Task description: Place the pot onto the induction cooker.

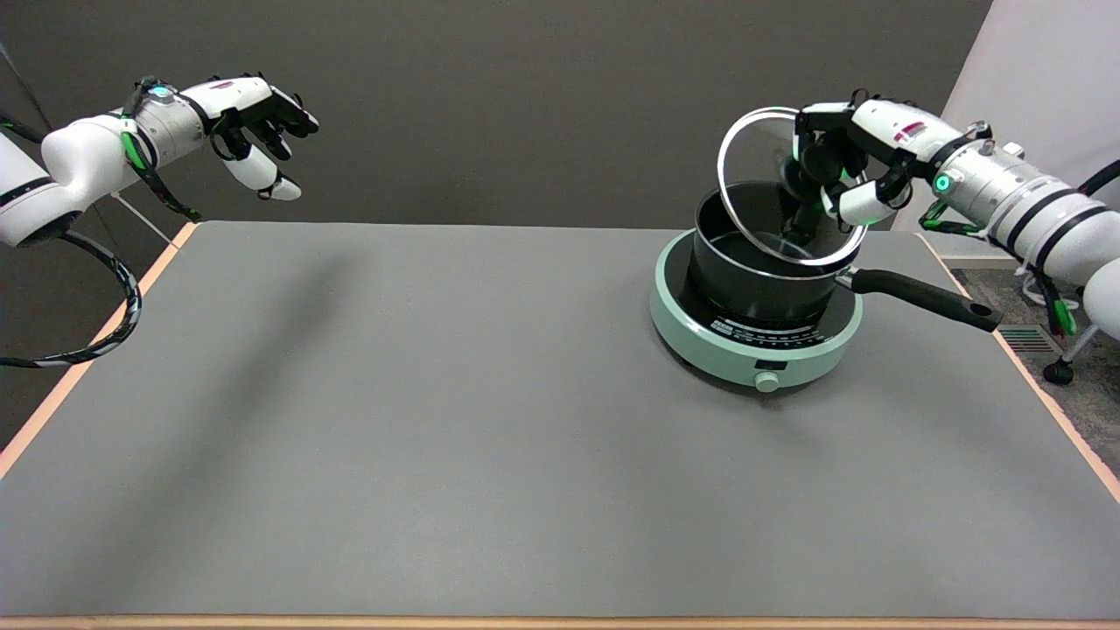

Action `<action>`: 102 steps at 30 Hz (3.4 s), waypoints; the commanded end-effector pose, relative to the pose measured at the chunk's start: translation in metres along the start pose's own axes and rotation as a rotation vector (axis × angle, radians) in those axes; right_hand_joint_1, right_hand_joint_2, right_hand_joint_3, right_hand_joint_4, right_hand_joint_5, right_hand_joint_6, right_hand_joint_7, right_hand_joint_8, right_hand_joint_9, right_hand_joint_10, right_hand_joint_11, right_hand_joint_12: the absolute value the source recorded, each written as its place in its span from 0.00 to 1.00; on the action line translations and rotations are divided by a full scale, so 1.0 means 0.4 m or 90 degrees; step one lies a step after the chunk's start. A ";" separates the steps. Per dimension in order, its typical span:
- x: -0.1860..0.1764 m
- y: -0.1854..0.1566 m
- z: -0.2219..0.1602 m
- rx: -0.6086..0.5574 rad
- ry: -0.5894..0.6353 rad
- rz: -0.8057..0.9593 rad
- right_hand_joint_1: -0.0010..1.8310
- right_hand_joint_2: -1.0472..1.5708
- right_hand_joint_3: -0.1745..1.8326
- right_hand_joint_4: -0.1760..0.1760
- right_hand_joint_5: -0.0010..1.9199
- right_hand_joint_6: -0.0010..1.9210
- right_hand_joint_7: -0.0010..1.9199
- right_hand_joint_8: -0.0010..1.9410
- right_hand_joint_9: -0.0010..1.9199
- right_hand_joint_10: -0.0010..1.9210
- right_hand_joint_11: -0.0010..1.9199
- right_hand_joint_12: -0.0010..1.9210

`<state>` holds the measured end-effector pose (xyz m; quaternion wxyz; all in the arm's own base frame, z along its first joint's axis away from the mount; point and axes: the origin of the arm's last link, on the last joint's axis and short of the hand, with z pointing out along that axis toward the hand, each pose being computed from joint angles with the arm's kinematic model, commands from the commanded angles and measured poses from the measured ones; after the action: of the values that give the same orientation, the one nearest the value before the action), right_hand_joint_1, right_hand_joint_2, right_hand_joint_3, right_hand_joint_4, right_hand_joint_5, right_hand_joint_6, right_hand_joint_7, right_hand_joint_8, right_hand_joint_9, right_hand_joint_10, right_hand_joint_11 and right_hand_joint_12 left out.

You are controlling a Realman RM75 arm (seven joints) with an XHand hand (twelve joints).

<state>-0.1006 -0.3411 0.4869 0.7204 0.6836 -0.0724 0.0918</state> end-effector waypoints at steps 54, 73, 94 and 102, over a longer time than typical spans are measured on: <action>0.081 0.018 -0.007 -0.003 -0.072 -0.054 0.72 0.71 0.60 1.00 0.21 0.93 0.38 0.94 0.41 1.00 0.27 1.00; 0.116 -0.003 -0.008 0.012 -0.036 -0.064 0.72 0.71 0.60 1.00 0.21 0.93 0.38 0.94 0.40 1.00 0.27 1.00; 0.168 0.001 -0.008 0.006 0.002 -0.085 0.73 0.71 0.61 1.00 0.22 0.93 0.38 0.94 0.42 1.00 0.27 1.00; 0.125 -0.102 -0.001 0.069 -0.113 -0.060 0.73 0.71 0.61 1.00 0.22 0.93 0.38 0.94 0.42 1.00 0.28 1.00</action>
<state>-0.0421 -0.3363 0.5008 0.7204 0.6913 -0.0339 0.0444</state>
